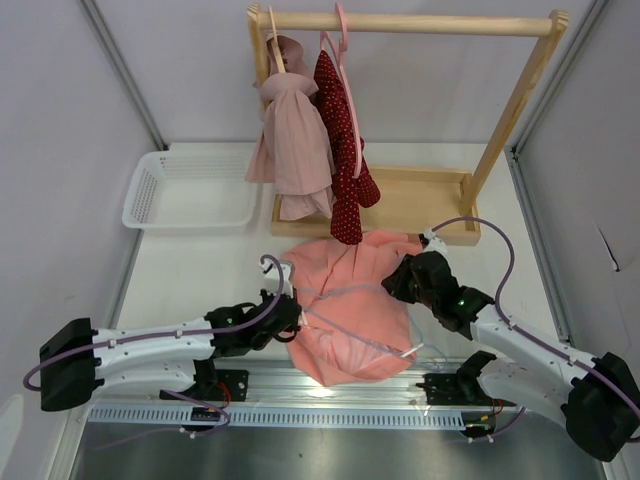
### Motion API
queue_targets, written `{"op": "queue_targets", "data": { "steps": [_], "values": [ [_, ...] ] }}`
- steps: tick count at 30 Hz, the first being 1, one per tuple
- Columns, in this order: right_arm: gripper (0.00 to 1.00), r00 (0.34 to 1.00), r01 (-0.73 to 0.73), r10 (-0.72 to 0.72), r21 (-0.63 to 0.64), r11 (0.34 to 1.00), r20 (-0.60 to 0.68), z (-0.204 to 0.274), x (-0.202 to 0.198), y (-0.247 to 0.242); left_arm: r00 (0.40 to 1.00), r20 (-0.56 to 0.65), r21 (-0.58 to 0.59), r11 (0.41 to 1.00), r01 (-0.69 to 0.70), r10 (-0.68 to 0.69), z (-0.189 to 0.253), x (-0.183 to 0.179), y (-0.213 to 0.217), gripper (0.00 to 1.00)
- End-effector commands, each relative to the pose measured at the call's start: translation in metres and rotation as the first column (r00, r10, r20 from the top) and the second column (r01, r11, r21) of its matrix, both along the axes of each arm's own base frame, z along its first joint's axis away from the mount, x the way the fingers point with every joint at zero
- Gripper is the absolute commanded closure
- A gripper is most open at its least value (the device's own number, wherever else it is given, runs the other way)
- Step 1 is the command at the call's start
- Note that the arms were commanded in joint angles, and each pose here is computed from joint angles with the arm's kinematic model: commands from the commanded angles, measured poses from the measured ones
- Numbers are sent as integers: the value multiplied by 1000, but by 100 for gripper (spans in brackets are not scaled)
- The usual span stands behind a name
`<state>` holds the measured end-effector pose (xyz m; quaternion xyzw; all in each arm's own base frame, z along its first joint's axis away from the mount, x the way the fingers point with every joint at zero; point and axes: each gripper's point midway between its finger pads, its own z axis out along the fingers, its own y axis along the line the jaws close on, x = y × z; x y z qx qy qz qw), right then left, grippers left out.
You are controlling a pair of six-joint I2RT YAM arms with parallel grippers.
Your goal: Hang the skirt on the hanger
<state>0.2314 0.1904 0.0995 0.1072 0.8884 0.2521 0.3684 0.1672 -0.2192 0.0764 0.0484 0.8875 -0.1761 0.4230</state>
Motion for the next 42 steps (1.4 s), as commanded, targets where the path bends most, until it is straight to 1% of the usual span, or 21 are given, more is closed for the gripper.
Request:
{"op": "queue_targets", "data": {
  "steps": [1,5,12,23,42],
  "values": [
    [100,999,44,-43,-13,999,25,8,4,-9,998,-32,-32,998,-51,50,-3,3,5,100],
    [100,999,34,-34,-11,999,20,7,1,-9,993,-54,-31,994,-106,105,-6,10,14,100],
    [100,999,28,-28,-21,999,17,5,-4,-9,988,-59,-55,988,-143,140,-1,20,18,100],
    [100,1000,26,-26,-42,999,12,1,-8,-9,983,-77,-43,984,-173,169,-5,30,23,100],
    [100,1000,-1,3,-77,997,26,-1,-18,-2,982,-55,-57,981,-185,182,7,46,21,100]
  ]
}}
